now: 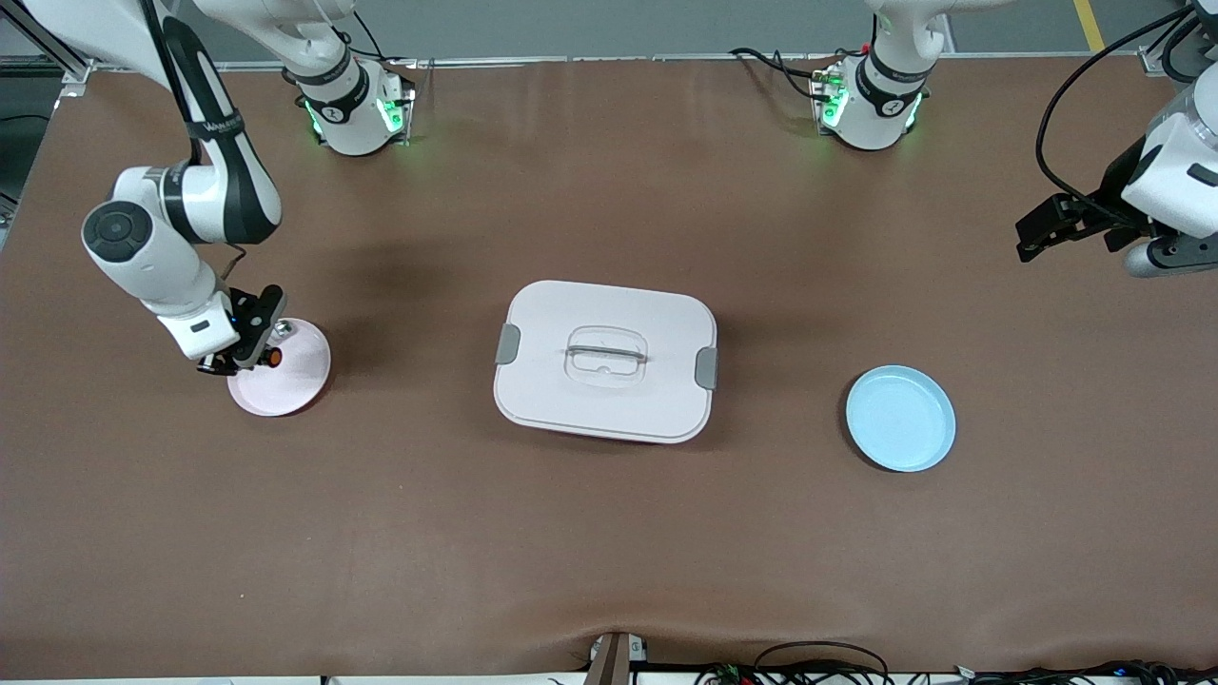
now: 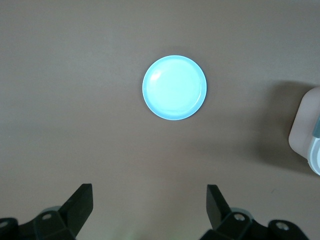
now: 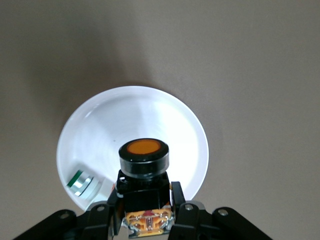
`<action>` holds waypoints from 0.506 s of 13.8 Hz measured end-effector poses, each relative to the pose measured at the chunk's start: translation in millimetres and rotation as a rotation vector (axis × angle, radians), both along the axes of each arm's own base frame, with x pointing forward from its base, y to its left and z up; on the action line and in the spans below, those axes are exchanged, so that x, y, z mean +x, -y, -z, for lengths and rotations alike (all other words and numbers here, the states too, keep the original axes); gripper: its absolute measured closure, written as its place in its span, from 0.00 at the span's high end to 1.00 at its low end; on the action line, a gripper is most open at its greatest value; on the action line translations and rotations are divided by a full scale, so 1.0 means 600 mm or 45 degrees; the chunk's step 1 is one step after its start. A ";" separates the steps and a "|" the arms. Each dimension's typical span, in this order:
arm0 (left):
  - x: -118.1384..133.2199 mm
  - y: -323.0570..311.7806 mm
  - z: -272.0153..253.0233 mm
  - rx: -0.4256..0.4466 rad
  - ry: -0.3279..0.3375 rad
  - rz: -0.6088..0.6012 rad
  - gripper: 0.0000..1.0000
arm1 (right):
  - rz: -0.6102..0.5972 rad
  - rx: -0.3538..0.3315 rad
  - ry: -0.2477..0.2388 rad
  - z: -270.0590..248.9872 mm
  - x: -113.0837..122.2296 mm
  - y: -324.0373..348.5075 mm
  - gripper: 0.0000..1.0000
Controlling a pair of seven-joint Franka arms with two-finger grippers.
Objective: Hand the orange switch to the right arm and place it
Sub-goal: 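Move the right gripper with the switch over the pink plate, then lower the switch onto the pink plate and open the right gripper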
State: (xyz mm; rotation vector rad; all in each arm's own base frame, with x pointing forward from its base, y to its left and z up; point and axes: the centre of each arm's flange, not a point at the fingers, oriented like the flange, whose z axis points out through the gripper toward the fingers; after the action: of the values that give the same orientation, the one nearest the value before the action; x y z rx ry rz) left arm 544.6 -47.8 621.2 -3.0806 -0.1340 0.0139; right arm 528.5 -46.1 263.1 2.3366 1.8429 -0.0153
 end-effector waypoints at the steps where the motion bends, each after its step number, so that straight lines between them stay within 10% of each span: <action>1: 0.000 0.000 0.000 0.000 0.000 0.000 1.00 | 0.004 0.003 0.002 0.018 0.001 0.007 0.41; 7: 0.000 0.000 0.000 0.000 -0.001 0.000 1.00 | 0.006 0.008 -0.052 0.085 -0.008 0.012 0.41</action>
State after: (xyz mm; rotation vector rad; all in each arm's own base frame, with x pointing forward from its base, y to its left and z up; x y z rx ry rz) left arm 544.6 -47.9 620.9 -3.0809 -0.1340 0.0152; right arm 523.5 -53.5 211.9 2.3624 1.8585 -0.0584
